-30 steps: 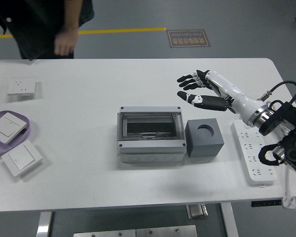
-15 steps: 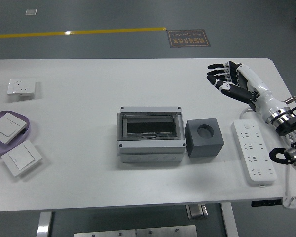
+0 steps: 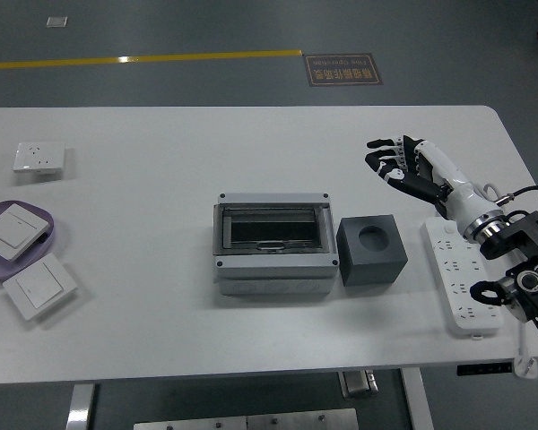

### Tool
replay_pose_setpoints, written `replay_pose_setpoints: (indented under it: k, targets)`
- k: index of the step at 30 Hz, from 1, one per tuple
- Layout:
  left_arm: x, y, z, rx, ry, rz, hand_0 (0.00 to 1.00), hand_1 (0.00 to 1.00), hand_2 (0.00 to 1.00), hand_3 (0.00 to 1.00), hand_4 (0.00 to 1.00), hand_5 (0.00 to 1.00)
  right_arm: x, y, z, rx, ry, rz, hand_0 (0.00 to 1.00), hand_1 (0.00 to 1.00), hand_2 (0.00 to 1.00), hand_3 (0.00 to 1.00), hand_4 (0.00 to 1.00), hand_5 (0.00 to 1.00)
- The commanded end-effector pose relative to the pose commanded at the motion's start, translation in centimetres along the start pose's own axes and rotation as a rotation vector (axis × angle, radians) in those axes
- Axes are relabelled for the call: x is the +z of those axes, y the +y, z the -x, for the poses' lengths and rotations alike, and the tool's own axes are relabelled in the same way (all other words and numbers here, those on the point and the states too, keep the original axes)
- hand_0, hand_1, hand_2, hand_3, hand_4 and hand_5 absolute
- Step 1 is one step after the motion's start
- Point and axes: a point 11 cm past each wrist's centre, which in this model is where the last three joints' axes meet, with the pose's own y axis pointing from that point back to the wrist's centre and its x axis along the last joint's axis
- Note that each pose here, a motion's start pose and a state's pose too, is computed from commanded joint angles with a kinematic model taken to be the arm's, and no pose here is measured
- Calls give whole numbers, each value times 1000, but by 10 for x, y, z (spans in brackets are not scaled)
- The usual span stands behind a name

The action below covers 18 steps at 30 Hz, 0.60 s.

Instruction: Pick up the cylinder from the cube,place it in the box,flap close box

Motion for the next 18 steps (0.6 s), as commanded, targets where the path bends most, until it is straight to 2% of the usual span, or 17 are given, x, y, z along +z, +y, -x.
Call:
replay_pose_setpoints:
  k: [4,7,12,18]
  targets:
    - [-6,0,2,-6,3,-6,616,653,620,639,705,161,1,4,-9,10,26,8,757,679,688,677,723,471]
    - [-3,0,5,-10,8,0,616,653,621,640,706,159,0,7,-17,33,29,5,753,677,687,676,722,469]
    - [8,-1,6,-14,19,24,616,653,621,640,706,159,1,8,-25,63,32,-1,753,677,688,677,721,469]
    - [25,1,-2,-2,51,73,616,653,621,639,706,158,1,7,-30,108,4,-26,754,679,688,688,723,471]
